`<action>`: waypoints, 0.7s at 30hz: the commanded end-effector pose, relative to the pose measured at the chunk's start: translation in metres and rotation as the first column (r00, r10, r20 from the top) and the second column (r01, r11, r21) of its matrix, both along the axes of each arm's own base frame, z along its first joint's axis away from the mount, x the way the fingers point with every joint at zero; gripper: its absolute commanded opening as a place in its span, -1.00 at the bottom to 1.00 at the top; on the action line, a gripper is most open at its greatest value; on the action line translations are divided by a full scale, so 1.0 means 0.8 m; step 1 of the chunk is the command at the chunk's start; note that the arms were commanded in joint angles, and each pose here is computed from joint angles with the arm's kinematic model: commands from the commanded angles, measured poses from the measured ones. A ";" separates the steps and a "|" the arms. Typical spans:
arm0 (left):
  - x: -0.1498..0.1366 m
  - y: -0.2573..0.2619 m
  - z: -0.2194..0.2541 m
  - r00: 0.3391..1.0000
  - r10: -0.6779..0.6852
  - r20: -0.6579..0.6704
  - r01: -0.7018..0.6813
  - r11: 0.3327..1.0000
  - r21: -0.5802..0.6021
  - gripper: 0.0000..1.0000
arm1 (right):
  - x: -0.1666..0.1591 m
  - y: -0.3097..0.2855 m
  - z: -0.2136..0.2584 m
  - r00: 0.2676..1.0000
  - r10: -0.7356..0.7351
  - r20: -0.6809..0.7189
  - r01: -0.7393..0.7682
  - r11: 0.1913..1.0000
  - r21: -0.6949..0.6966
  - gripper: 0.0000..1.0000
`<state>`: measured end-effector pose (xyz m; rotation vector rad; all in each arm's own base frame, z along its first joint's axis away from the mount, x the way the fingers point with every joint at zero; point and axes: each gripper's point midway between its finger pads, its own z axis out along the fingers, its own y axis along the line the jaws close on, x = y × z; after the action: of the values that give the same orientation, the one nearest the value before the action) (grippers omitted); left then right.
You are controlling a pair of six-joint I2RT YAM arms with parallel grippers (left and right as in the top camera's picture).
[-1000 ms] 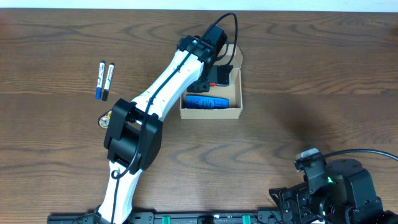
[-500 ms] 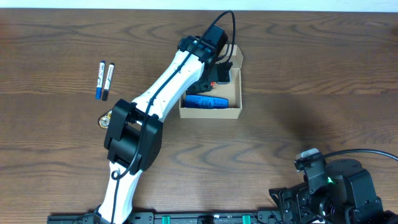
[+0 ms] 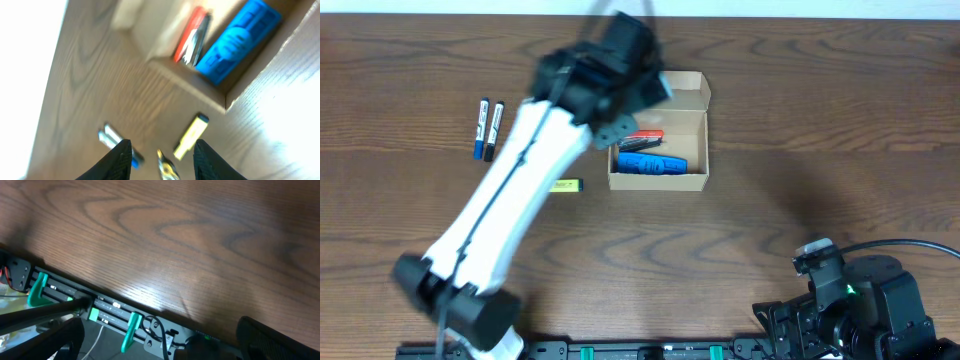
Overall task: Pack container
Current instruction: 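Move the left gripper to the correction tape and grasp it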
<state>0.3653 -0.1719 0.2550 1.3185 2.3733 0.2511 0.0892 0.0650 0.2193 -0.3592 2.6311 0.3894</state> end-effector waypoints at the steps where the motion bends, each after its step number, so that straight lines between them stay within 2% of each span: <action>1: -0.002 0.046 0.018 0.940 0.342 -0.013 -0.341 0.931 -0.128 -0.16 | -0.001 0.001 0.000 1.000 0.001 -0.005 0.000 1.000 0.007 0.99; 5: -0.013 0.102 0.021 0.792 0.602 -0.103 -0.610 0.770 -0.186 -0.19 | -0.001 0.001 0.000 1.000 0.001 -0.005 0.000 1.000 0.007 0.98; 10: -0.027 0.145 0.009 0.641 0.727 -0.245 -0.767 0.612 -0.192 -0.37 | -0.001 0.001 0.000 1.000 0.000 -0.005 0.000 1.000 0.007 0.98; 13: -0.034 0.152 0.006 0.604 0.726 -0.328 -0.796 0.568 -0.210 -0.50 | -0.001 0.001 0.000 1.000 0.000 -0.005 0.000 1.000 0.007 0.99; 16: -0.047 0.170 0.004 0.571 0.746 -0.342 -0.819 0.545 -0.178 -0.67 | -0.001 0.001 0.000 1.000 0.001 -0.005 0.000 1.000 0.007 0.99; 17: -0.050 0.174 0.003 0.566 0.749 -0.343 -0.823 0.538 -0.182 -0.67 | -0.001 0.001 0.000 1.000 0.000 -0.005 0.000 1.000 0.007 0.99; 21: -0.060 0.187 -0.014 0.599 0.745 -0.294 -0.801 0.557 -0.222 -0.69 | -0.001 0.001 0.000 1.000 0.001 -0.005 0.000 1.000 0.007 0.99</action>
<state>0.3332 -0.0257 0.2477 0.0243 2.8612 -0.0211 0.0892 0.0650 0.2193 -0.3592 2.6311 0.3894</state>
